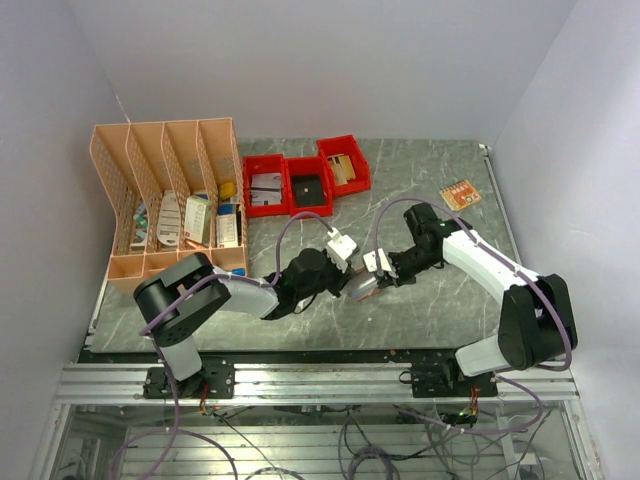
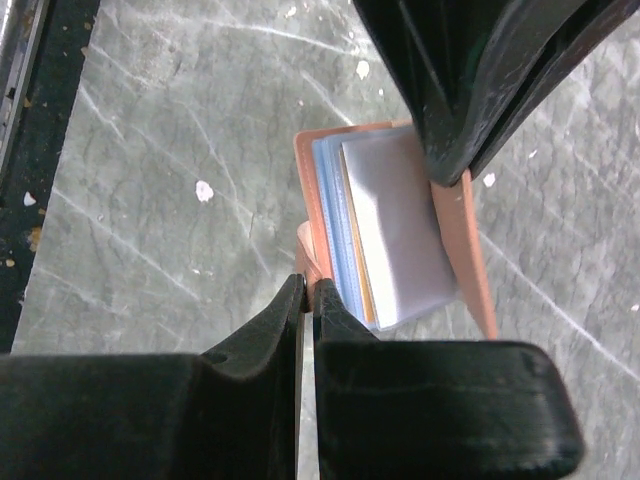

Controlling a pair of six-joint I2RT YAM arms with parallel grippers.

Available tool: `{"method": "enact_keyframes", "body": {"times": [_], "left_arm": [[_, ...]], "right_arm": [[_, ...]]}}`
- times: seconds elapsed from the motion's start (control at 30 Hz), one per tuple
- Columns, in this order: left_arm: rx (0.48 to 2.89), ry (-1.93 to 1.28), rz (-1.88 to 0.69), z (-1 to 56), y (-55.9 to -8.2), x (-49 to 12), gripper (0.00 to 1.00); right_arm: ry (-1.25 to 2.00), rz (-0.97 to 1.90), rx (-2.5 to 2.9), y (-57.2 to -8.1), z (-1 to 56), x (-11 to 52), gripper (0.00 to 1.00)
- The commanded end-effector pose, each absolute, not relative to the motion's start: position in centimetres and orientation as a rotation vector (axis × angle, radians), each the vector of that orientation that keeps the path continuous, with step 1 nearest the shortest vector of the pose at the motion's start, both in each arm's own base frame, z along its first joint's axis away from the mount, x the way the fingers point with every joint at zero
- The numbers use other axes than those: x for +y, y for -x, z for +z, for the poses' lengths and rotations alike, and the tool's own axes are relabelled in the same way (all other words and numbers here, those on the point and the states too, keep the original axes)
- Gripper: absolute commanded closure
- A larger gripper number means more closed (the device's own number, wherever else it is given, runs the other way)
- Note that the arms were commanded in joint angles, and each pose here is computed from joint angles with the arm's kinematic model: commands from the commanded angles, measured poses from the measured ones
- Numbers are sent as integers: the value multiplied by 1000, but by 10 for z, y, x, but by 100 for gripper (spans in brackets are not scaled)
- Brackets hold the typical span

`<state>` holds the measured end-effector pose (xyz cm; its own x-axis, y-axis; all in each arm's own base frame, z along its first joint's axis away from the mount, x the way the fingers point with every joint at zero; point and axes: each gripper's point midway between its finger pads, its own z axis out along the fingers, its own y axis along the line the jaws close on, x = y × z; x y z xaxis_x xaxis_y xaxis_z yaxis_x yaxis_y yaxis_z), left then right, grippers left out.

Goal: Put the credit cards into the card holder
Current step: Open the card holder at the center of the board.

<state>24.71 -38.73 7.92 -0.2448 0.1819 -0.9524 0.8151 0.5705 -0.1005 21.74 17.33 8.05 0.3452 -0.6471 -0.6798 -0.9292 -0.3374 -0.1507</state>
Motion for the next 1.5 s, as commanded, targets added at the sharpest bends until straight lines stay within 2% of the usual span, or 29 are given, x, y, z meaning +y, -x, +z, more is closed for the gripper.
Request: {"method": "enact_keyframes", "body": {"times": [0.0, 0.27, 0.43, 0.7, 1.13, 1.27, 1.47], "left_arm": [[1820, -715, -762, 85, -261, -382, 93], [2038, -498, -804, 67, -273, -353, 93], [2154, -457, -808, 38, -272, -348, 93], [2253, -379, -794, 13, -282, -329, 93], [2257, -408, -814, 21, -283, -332, 93], [2261, -414, -813, 19, -282, -332, 93], [2268, -421, -835, 15, -281, -336, 93]], "right_arm": [[2052, 686, 1403, -219, 83, 161, 100], [2046, 681, 1499, -217, 67, 132, 100], [2042, 782, 1499, -197, 58, 135, 83], [1962, 830, 1477, -205, 75, 144, 64], [1802, 912, 1366, -216, 118, 163, 48], [1771, 856, 1403, -228, 104, 169, 43], [1867, 679, 1451, -249, 72, 166, 42]]}}
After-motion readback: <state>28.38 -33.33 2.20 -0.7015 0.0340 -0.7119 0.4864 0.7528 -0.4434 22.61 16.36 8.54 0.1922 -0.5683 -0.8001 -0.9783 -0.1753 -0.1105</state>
